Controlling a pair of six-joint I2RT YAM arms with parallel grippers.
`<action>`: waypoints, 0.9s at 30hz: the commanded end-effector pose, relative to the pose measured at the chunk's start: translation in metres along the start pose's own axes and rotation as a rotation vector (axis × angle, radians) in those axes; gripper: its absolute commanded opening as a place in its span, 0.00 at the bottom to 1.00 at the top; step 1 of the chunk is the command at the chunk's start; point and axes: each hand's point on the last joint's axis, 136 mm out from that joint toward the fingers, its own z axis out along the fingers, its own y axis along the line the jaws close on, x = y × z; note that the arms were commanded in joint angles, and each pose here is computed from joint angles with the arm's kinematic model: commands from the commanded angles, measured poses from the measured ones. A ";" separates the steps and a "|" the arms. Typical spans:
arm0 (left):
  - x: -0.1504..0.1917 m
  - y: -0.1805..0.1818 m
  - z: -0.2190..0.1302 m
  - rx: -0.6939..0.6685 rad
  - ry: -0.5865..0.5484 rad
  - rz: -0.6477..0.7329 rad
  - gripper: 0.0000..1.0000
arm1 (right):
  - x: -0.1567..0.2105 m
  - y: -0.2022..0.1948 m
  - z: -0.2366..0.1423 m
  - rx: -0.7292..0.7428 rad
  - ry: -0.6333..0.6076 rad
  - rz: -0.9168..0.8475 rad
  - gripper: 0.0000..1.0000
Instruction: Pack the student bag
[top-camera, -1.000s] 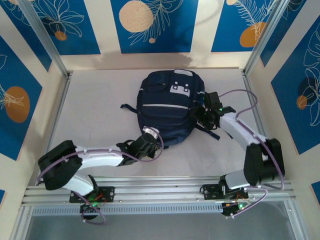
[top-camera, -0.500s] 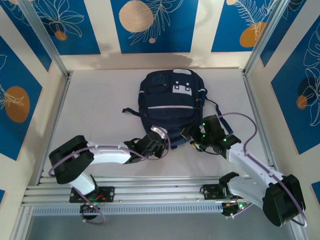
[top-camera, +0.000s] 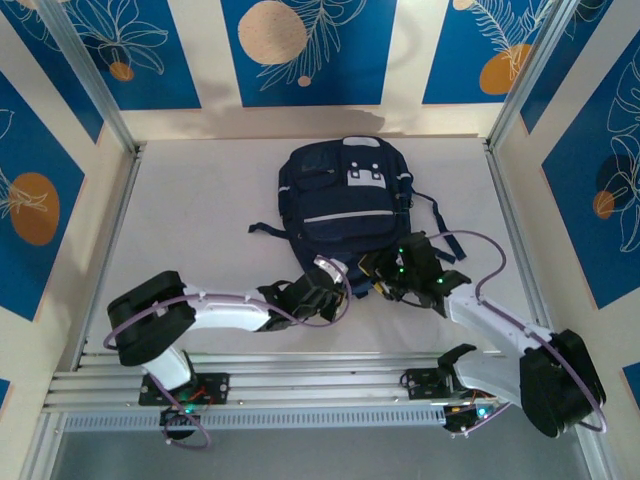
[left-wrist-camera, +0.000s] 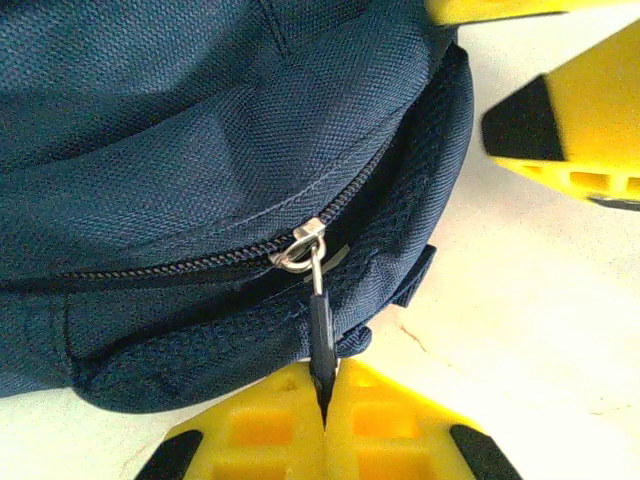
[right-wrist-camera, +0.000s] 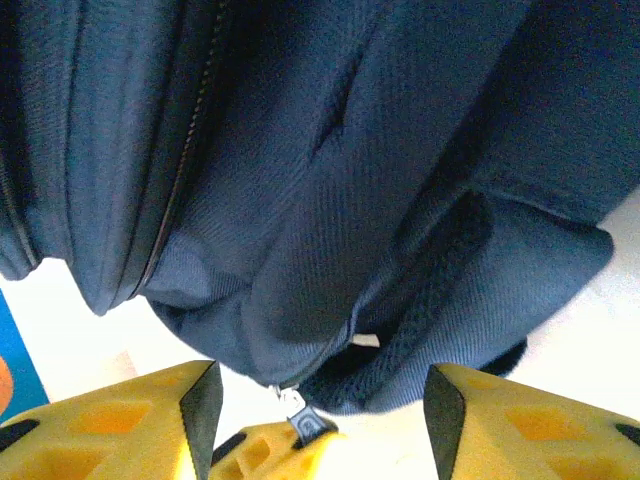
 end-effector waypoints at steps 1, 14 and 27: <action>-0.004 -0.025 0.000 0.069 -0.005 0.014 0.00 | -0.006 0.016 0.009 -0.017 -0.004 0.006 0.55; 0.011 0.000 -0.013 -0.006 -0.014 0.046 0.00 | -0.017 0.023 0.030 0.073 -0.060 -0.057 0.11; 0.007 0.039 -0.028 -0.096 -0.046 0.025 0.00 | -0.007 0.006 0.018 0.115 -0.064 -0.108 0.00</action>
